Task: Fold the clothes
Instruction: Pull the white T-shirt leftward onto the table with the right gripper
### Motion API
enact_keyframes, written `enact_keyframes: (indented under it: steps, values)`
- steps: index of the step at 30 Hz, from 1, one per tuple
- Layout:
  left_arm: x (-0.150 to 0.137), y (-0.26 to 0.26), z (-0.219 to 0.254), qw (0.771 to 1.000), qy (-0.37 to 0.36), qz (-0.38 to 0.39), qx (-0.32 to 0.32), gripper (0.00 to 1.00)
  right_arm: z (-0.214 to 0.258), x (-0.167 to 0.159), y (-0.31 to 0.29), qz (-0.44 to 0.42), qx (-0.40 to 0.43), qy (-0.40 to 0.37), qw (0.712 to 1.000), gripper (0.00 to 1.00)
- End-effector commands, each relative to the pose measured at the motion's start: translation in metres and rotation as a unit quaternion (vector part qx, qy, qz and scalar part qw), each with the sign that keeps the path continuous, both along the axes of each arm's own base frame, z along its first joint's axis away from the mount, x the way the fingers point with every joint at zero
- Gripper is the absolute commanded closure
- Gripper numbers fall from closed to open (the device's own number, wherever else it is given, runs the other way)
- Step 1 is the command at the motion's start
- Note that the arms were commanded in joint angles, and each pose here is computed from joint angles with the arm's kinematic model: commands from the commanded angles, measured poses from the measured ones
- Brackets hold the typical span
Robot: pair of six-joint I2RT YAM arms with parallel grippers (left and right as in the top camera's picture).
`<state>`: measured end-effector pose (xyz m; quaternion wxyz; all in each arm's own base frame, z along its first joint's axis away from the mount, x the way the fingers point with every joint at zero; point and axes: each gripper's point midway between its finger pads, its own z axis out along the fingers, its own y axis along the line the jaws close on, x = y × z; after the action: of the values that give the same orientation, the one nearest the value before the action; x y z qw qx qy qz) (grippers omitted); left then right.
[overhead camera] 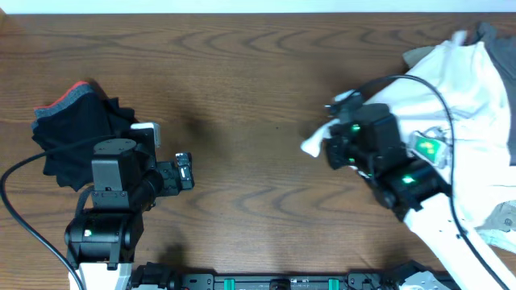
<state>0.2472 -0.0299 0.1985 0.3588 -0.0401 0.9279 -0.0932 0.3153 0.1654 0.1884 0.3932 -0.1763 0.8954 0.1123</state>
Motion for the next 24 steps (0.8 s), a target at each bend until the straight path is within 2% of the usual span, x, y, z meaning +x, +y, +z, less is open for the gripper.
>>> enact_keyframes:
  steps: [1,10,11,13,14,15,18,24]
  values:
    - [0.003,0.001,0.01,1.0,-0.013,0.004,-0.003,0.02,-0.002,0.002,0.033,0.029,0.02,-0.001,0.999,0.99]
    - [0.003,0.001,0.01,1.0,-0.014,0.004,-0.003,0.02,-0.021,0.028,0.106,0.081,0.06,-0.042,0.994,0.98]
    - [0.003,0.001,0.01,1.0,-0.014,0.004,-0.003,0.02,-0.02,0.031,0.109,0.081,0.062,-0.049,0.994,0.94]
    - [0.003,0.001,0.011,1.0,-0.014,0.004,-0.003,0.02,-0.017,0.039,0.104,0.06,0.056,-0.066,0.994,0.74]
    - [0.004,0.001,0.011,1.0,-0.014,0.004,-0.003,0.02,-0.012,0.046,0.096,0.04,0.048,-0.078,0.995,0.73]
    - [0.004,0.001,0.011,1.0,-0.016,0.004,-0.003,0.02,-0.008,0.051,0.087,0.021,0.039,-0.087,0.995,0.67]
    - [0.008,0.0,0.012,1.0,-0.02,0.003,-0.004,0.02,0.011,0.062,0.057,-0.022,0.011,-0.111,0.994,0.01]
    - [0.025,-0.034,0.005,0.997,-0.009,-0.063,-0.05,0.02,0.036,0.057,-0.008,-0.081,-0.017,-0.1,0.992,0.01]
